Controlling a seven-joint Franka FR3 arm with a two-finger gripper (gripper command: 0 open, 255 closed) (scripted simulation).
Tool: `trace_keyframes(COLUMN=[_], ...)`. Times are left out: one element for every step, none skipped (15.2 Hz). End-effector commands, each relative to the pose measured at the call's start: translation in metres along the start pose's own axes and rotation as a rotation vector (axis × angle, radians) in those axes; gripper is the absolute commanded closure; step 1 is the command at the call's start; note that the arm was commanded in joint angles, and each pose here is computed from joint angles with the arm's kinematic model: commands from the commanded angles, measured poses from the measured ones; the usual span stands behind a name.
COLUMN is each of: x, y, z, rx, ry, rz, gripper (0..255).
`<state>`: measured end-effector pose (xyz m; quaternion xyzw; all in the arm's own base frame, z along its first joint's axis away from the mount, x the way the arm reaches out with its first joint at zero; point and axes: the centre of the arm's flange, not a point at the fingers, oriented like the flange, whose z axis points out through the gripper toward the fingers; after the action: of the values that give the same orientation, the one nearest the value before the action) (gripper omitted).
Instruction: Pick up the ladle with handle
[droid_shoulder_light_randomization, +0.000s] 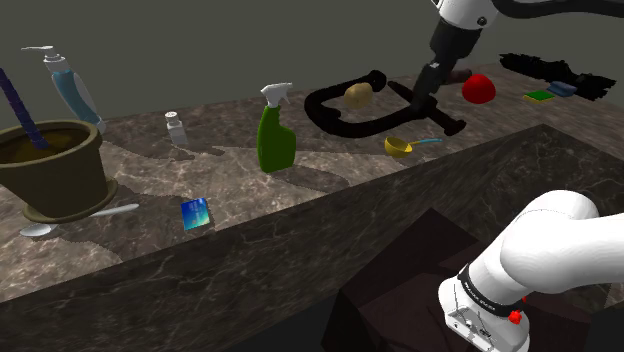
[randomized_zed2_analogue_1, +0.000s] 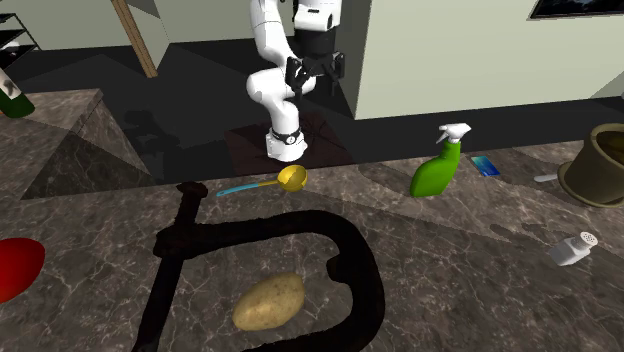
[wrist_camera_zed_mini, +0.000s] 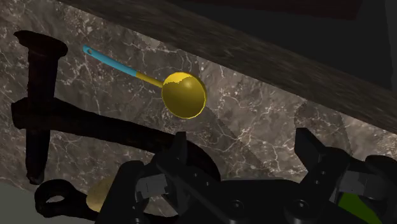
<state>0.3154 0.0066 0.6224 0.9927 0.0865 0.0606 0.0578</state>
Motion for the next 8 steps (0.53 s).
trace_keyframes(x=[0.000, -0.006, -0.011, -0.016, -0.020, -0.023, -0.026, -0.029], y=[0.000, 0.007, 0.015, 0.023, 0.031, 0.040, 0.048, 0.057], z=[0.000, 0.010, 0.021, 0.031, 0.042, 0.053, 0.063, 0.074], rx=[0.000, 0.004, 0.009, 0.013, 0.017, 0.022, 0.026, 0.031], ry=[0.000, 0.007, 0.015, 0.022, 0.029, 0.036, 0.044, 0.051], rz=[0.000, -0.061, -0.121, -0.182, -0.243, -0.304, -0.364, -0.425], gripper=[0, 0, 0, 0, 0, 0, 0, 0])
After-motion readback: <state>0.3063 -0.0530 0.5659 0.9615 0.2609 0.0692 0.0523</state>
